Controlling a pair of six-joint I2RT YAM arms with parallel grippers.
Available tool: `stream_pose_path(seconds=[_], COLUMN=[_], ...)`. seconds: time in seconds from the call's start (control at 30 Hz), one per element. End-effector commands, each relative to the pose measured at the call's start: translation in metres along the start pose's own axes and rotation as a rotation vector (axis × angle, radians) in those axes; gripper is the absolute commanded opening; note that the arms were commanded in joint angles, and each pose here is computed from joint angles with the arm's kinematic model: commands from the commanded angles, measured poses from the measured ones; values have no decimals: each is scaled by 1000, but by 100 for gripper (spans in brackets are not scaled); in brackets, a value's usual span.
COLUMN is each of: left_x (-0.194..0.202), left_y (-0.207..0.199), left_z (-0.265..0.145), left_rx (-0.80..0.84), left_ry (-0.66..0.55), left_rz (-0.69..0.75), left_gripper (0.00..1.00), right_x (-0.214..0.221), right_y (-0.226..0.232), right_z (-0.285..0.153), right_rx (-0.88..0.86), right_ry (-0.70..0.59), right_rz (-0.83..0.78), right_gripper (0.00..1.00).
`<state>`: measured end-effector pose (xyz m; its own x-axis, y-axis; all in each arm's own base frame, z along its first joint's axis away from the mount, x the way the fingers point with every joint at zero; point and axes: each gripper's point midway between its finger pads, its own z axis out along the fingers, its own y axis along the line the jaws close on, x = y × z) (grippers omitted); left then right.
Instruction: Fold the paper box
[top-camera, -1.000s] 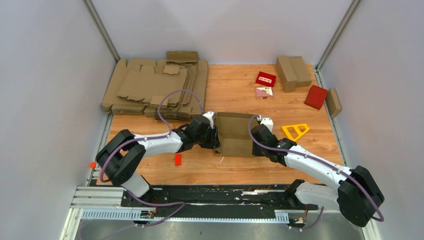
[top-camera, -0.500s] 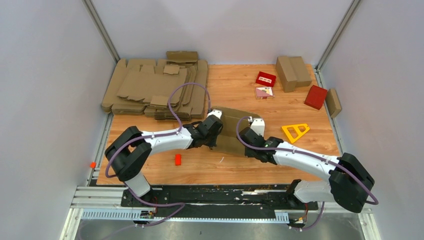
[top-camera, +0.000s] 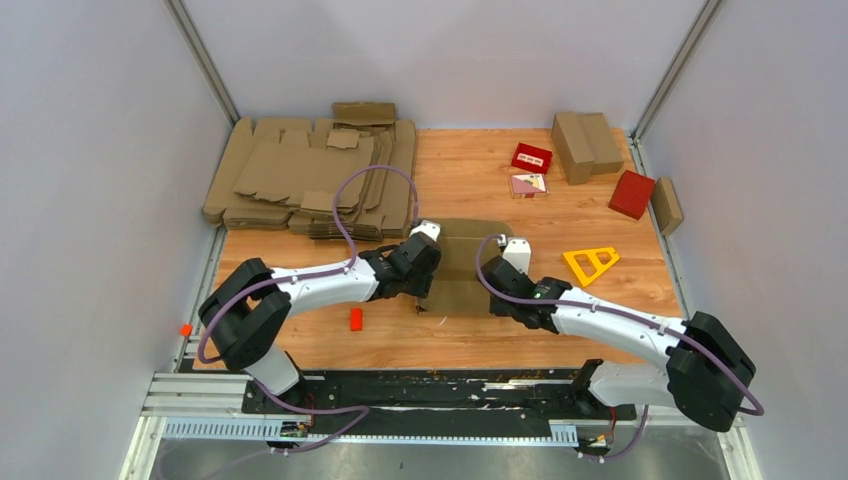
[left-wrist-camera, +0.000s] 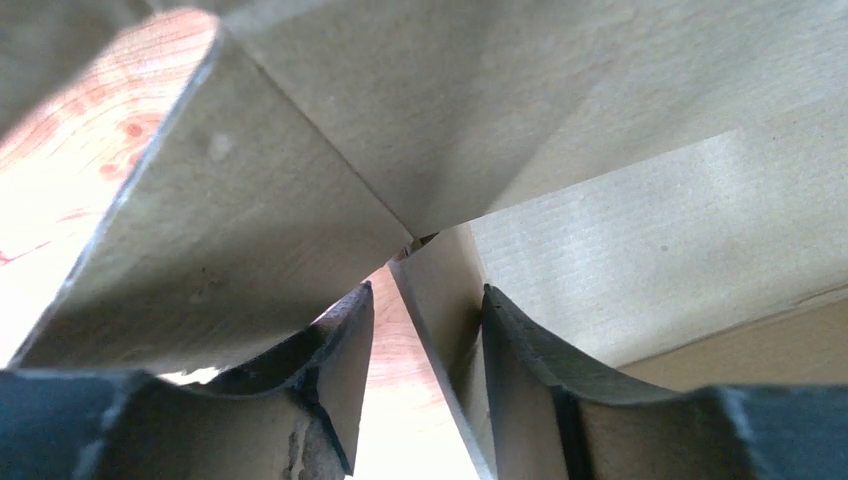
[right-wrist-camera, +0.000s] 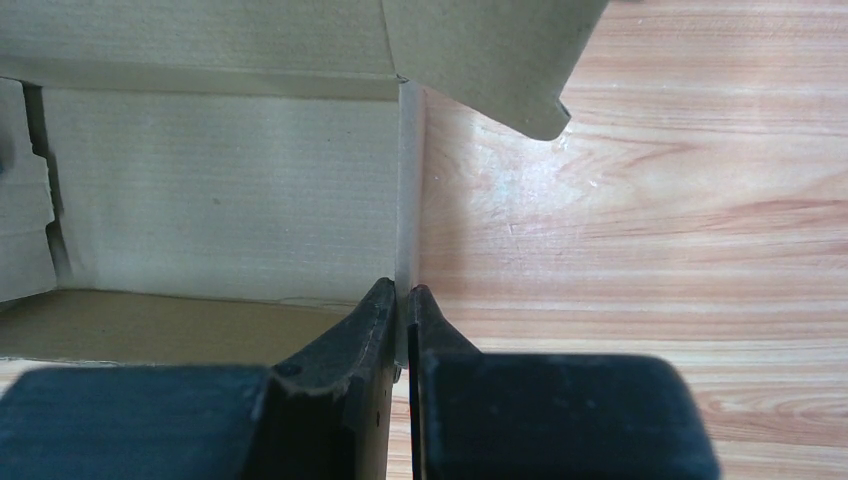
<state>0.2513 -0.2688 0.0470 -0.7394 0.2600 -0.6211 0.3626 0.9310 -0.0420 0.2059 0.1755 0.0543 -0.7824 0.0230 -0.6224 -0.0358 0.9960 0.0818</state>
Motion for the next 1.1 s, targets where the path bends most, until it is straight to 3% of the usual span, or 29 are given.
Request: stream_pose_path(seconds=[0.0, 0.17, 0.3, 0.5, 1.07], left_x=[-7, 7, 15, 16, 0], left_y=[-2, -1, 5, 18, 20], left_z=[-1, 8, 11, 10, 5], left_rx=[-9, -30, -63, -202, -383], left_ry=[-7, 47, 44, 56, 22], left_rz=[12, 3, 4, 80, 240], left_gripper=[47, 35, 20, 8, 18], right_x=[-11, -11, -10, -11, -15], right_y=[8, 8, 8, 8, 15], right_z=[-5, -6, -6, -7, -16], right_rx=[-42, -40, -44, -43, -138], right_ry=[-43, -42, -42, -45, -92], right_rz=[19, 21, 26, 28, 33], right_gripper=[1, 1, 1, 1, 5])
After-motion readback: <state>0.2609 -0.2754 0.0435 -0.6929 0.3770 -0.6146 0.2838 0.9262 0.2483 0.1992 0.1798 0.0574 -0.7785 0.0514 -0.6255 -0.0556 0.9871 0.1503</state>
